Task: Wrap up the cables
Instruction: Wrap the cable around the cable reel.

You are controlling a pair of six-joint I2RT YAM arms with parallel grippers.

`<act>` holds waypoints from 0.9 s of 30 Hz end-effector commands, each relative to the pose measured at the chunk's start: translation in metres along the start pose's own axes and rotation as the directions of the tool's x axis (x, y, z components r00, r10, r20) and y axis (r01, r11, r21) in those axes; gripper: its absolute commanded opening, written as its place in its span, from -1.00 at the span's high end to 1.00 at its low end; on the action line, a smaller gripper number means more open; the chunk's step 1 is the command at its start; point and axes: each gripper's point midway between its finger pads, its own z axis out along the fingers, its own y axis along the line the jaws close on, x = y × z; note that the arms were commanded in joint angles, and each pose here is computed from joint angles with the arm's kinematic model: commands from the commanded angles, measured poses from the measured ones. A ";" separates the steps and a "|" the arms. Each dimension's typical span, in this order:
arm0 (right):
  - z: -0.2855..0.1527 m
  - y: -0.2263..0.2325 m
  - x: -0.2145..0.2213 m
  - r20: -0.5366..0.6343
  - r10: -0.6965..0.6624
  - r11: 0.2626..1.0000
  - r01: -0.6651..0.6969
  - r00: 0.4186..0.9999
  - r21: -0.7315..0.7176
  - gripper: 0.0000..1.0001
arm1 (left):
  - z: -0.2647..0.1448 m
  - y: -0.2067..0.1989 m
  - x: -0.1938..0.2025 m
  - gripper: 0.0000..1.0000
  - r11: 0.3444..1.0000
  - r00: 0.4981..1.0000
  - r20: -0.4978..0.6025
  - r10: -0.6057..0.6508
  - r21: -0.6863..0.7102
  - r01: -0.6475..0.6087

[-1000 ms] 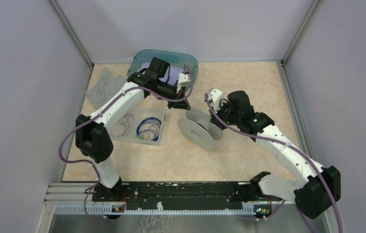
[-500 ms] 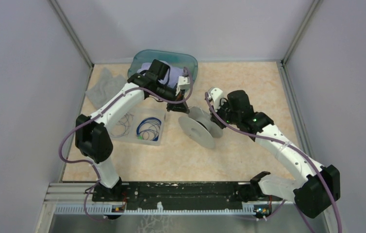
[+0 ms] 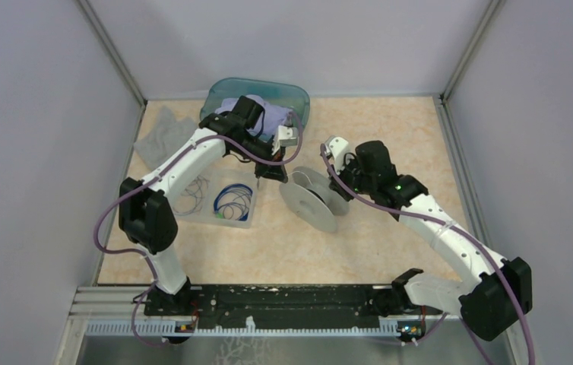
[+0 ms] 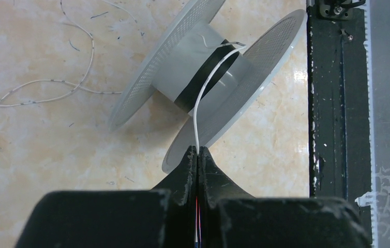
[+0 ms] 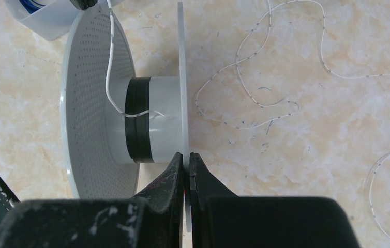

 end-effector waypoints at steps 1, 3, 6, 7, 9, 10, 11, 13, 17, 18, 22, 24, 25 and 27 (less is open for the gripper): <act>-0.005 -0.010 -0.032 0.082 -0.023 0.999 0.021 0.996 0.030 1.00 | -0.002 0.004 0.004 1.00 1.000 0.999 -0.030 0.020 -0.009 -0.021; -0.005 -0.010 -0.032 0.080 -0.023 0.999 0.021 0.997 0.031 1.00 | -0.002 0.004 0.004 1.00 1.000 0.999 -0.028 0.026 -0.012 -0.026; -0.005 -0.010 -0.032 0.077 -0.023 0.999 0.021 0.997 0.032 1.00 | -0.002 0.004 0.002 1.00 0.999 0.999 -0.018 0.034 -0.016 -0.034; -0.005 -0.010 -0.031 0.077 -0.024 0.999 0.022 0.997 0.031 1.00 | -0.003 0.004 0.000 1.00 0.999 0.999 -0.015 0.040 -0.017 -0.040; -0.004 -0.009 -0.031 0.078 -0.025 0.999 0.023 0.997 0.025 1.00 | -0.004 0.004 -0.001 1.00 0.999 0.999 -0.014 0.044 -0.020 -0.044; -0.004 -0.009 -0.031 0.077 -0.024 0.999 0.022 0.997 0.024 1.00 | -0.005 0.006 -0.001 1.00 0.999 0.999 -0.015 0.046 -0.025 -0.047; -0.004 -0.009 -0.030 0.075 -0.023 0.999 0.021 0.997 0.024 0.99 | -0.005 0.007 -0.001 1.00 0.998 0.999 -0.017 0.049 -0.031 -0.049; -0.004 -0.009 -0.031 0.076 -0.023 1.000 0.022 0.997 0.023 0.98 | -0.006 0.009 -0.001 1.00 0.998 0.999 -0.022 0.048 -0.036 -0.049; -0.004 -0.010 -0.032 0.077 -0.028 0.999 0.026 0.997 0.026 0.96 | -0.007 0.012 -0.002 1.00 0.998 0.998 -0.030 0.049 -0.043 -0.050; -0.004 -0.010 -0.032 0.077 -0.029 0.999 0.027 0.997 0.026 0.96 | -0.007 0.013 -0.003 1.00 0.998 0.998 -0.032 0.051 -0.047 -0.052; -0.003 -0.008 -0.034 0.080 -0.028 1.000 0.027 0.996 0.013 0.93 | -0.008 0.018 -0.004 1.00 0.996 0.998 -0.041 0.054 -0.062 -0.057; -0.003 -0.007 -0.034 0.081 -0.028 1.000 0.028 0.996 0.008 0.91 | -0.007 0.020 -0.002 1.00 0.996 0.998 -0.047 0.052 -0.065 -0.055; -0.003 -0.007 -0.034 0.082 -0.029 1.000 0.028 0.996 0.006 0.90 | -0.007 0.020 -0.002 1.00 0.996 0.997 -0.049 0.052 -0.066 -0.055; -0.003 -0.006 -0.033 0.084 -0.029 1.000 0.029 0.996 0.002 0.89 | -0.006 0.022 -0.003 1.00 0.996 0.998 -0.044 0.050 -0.069 -0.053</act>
